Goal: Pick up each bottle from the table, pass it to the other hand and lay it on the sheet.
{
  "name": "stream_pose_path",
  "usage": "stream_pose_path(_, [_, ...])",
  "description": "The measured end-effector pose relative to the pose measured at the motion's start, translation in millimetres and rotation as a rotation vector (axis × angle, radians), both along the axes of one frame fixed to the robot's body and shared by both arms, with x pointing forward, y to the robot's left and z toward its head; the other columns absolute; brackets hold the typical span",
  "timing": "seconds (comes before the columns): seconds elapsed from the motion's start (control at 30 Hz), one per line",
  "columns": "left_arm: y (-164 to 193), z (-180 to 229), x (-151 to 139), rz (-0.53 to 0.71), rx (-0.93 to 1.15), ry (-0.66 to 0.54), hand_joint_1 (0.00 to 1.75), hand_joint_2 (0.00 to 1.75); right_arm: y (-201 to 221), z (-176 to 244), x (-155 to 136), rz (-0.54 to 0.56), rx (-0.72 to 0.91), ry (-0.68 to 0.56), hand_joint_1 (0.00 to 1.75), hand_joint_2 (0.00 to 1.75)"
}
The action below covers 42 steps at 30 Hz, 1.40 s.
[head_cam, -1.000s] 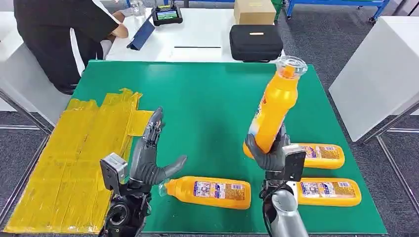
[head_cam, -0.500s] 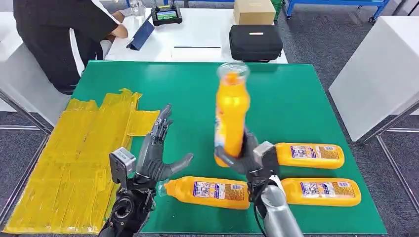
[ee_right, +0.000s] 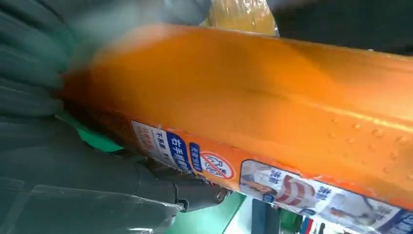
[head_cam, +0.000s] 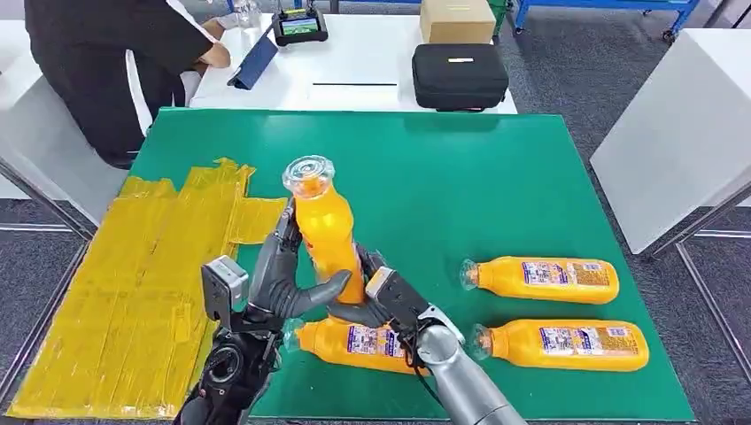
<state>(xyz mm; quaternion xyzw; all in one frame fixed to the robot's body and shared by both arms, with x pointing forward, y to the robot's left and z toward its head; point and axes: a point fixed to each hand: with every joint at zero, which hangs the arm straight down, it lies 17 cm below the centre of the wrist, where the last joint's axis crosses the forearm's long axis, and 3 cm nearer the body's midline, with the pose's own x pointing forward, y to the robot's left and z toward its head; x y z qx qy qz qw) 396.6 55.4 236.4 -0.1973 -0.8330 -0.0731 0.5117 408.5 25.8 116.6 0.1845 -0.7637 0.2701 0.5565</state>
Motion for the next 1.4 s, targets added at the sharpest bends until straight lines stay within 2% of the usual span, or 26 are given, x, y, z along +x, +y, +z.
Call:
stream_pose_path(0.27, [6.5,0.6,8.0,0.015,-0.004,0.005,0.0,1.75,20.2,-2.6,-15.6,0.072,-0.085,-0.086,1.75,1.75])
stream_pose_path(0.43, [7.9,-7.2,7.5,-0.001,-0.026,0.03,0.02,1.75,21.9,0.8,-25.9,0.053,-0.113,-0.153,1.75,1.75])
stream_pose_path(0.47, [7.4,-8.8,7.0,-0.005,-0.027,0.033,0.26,1.75,20.2,1.2,-28.0,0.049,-0.112,-0.158,1.75,1.75])
stream_pose_path(0.5, [7.2,-9.4,6.8,-0.006,-0.027,0.033,1.59,1.75,18.6,1.4,-29.5,0.046,-0.111,-0.162,1.75,1.75])
stream_pose_path(0.53, [6.9,-9.9,6.4,-0.007,-0.027,0.034,1.75,1.75,18.2,2.0,-30.6,0.046,-0.109,-0.165,1.75,1.75])
stream_pose_path(0.67, [4.8,-11.1,5.4,-0.031,-0.049,0.05,1.75,1.75,11.3,9.2,-31.0,-0.001,-0.117,-0.216,1.75,1.75])
stream_pose_path(0.87, [-9.5,-17.3,4.1,-0.12,-0.084,0.123,1.75,1.75,-14.3,43.9,-35.2,-0.171,-0.089,-0.4,1.75,1.75])
stream_pose_path(0.97, [-16.0,-15.6,1.2,-0.15,-0.1,0.128,1.75,1.75,-26.7,54.2,-42.1,-0.235,-0.05,-0.431,1.75,1.75])
stream_pose_path(1.1, [-20.7,-13.1,-0.5,-0.167,-0.108,0.126,1.75,1.75,-33.1,57.8,-45.8,-0.261,-0.036,-0.438,1.75,1.75])
stream_pose_path(1.13, [-21.1,-12.6,-0.8,-0.169,-0.115,0.128,1.75,1.75,-35.4,58.2,-46.1,-0.272,-0.031,-0.437,1.47,1.75])
stream_pose_path(1.17, [-20.7,-12.4,-0.7,-0.167,-0.118,0.127,1.75,1.75,-37.3,58.1,-46.1,-0.282,-0.027,-0.434,0.0,1.75])
stream_pose_path(1.3, [-15.3,-8.1,0.8,-0.142,-0.152,0.122,1.75,1.75,-48.9,66.4,-44.3,-0.343,0.018,-0.434,0.0,1.75])
stream_pose_path(1.4, [13.4,-14.4,18.8,-0.012,-0.177,0.162,1.75,1.75,-65.6,99.3,-46.1,-0.426,0.095,-0.517,0.0,1.75])
